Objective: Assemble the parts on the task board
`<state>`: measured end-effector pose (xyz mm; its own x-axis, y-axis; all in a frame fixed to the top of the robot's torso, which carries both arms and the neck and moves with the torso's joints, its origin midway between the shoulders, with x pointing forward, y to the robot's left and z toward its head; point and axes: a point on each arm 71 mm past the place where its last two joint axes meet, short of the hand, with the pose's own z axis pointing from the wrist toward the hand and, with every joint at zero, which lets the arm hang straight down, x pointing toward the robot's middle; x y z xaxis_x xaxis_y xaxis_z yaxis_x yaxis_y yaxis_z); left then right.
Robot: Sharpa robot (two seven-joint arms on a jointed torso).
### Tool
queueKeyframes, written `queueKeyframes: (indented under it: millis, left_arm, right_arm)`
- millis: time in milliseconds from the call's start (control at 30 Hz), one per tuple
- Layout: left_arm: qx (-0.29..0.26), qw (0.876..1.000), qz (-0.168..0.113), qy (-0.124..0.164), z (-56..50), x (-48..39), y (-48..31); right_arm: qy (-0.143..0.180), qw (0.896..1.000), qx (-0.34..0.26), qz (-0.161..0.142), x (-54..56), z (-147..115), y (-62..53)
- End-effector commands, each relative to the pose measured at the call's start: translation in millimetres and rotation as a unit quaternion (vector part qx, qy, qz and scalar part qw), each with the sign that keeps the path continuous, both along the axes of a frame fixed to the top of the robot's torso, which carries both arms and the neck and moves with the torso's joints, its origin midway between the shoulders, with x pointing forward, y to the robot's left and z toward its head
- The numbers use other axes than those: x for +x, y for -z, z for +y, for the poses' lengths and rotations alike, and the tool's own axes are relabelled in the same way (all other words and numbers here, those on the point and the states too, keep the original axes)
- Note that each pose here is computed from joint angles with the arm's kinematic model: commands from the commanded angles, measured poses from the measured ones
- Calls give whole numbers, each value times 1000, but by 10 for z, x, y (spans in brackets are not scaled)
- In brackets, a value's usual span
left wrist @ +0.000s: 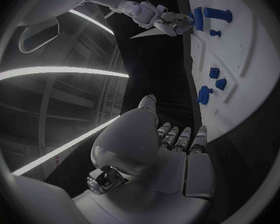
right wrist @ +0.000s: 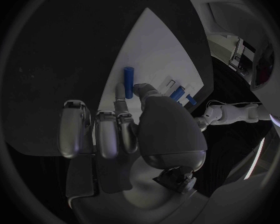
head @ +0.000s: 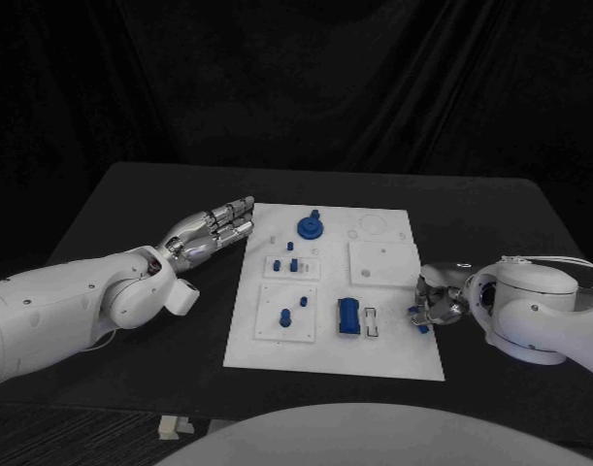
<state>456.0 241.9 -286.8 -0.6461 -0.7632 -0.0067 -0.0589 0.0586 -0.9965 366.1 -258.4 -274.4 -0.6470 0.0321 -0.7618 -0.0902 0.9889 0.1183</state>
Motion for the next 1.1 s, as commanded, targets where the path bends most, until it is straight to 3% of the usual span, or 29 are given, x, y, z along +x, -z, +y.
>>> queueKeyframes:
  millis: [33,300,667,833,1100]
  left_arm:
    - [-8,1000,1,4,-17,-9,-3]
    - [-8,1000,2,5,-26,-7,0]
    - [-8,1000,3,6,-45,-2,4]
    - [-8,1000,3,7,-49,-1,5]
    - [-8,1000,3,9,-62,3,8]
  right_arm:
    - [3,1000,28,-10,-18,48,4]
    - [65,992,102,40,-47,79,34]
    - [157,963,185,119,-19,129,61]
    - [174,955,198,134,0,145,80]
    - [180,952,210,132,27,182,85]
